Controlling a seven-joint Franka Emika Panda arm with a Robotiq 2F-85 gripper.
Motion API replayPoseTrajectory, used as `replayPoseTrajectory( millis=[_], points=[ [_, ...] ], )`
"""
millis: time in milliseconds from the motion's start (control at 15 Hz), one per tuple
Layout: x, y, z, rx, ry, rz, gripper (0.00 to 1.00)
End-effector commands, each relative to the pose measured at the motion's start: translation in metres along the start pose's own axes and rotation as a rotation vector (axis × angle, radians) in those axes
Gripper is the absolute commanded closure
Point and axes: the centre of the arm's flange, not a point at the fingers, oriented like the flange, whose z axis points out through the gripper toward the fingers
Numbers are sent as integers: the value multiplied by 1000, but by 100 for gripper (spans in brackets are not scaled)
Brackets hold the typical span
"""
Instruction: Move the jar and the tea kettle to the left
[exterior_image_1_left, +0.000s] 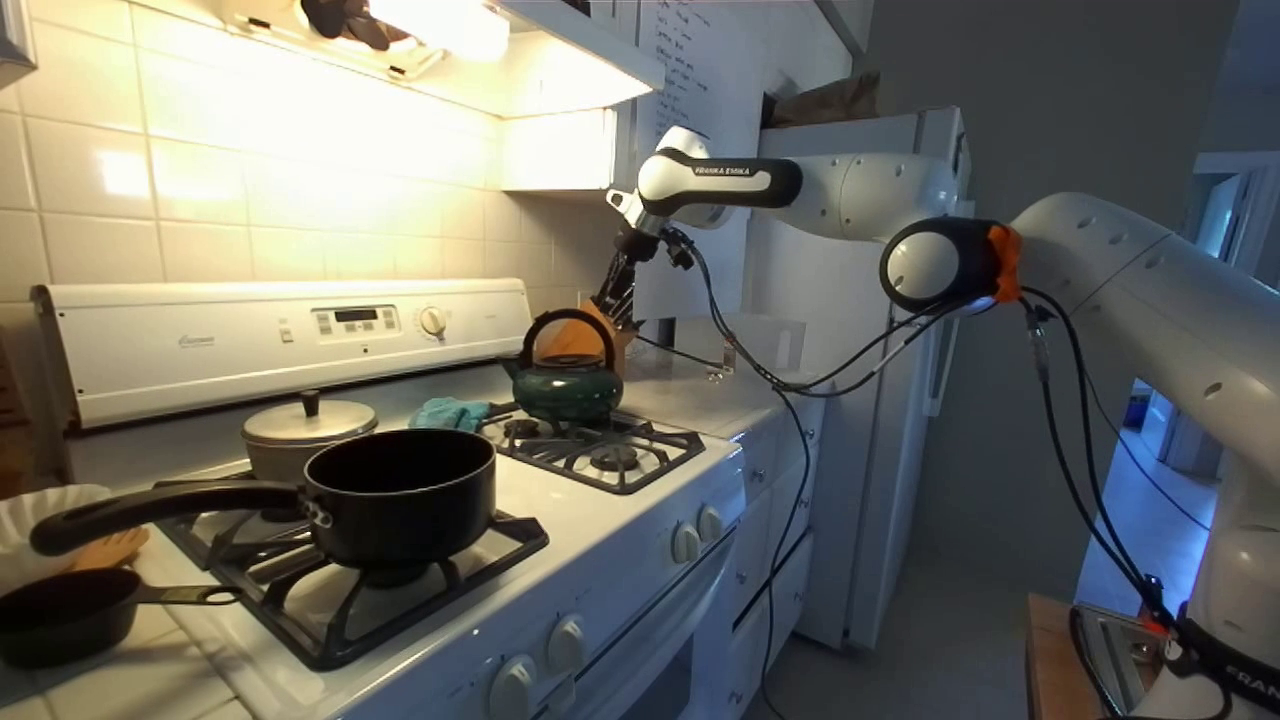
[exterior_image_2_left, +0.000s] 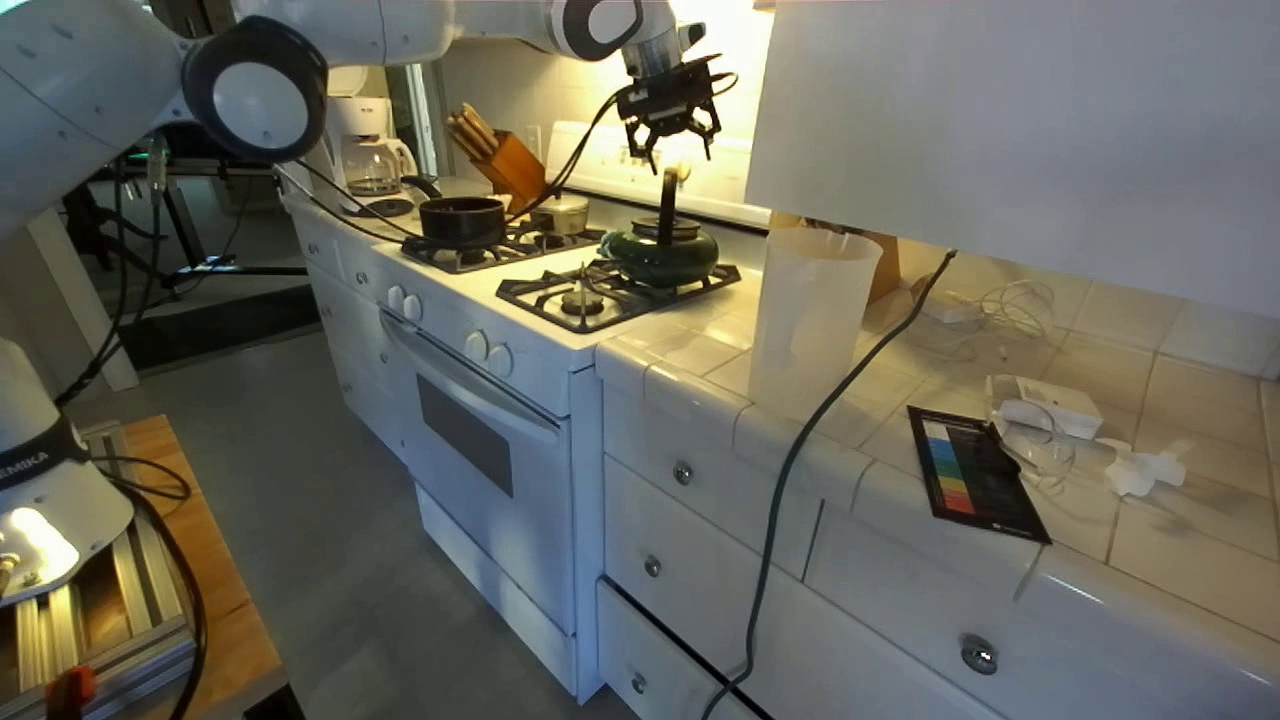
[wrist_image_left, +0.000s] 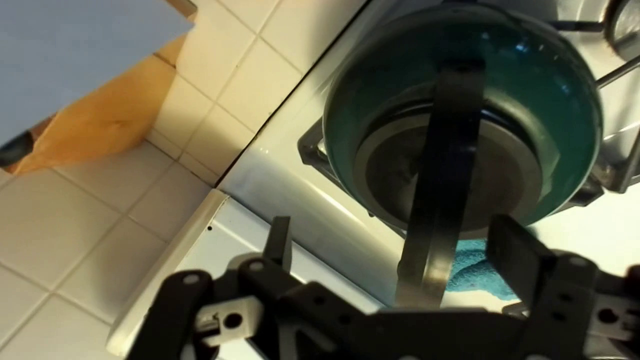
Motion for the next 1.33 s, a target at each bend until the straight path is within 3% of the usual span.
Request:
replayPoseTrajectory(
  millis=[0,333,667,800,1267],
  points=[
    [44,41,25,-11,92,8,0],
    [53,42,46,48,187,12,0],
    [56,42,57,100,218,46,2],
    [53,42,59,109,220,55,26],
    [49,45,63,112,222,61,75]
  ],
)
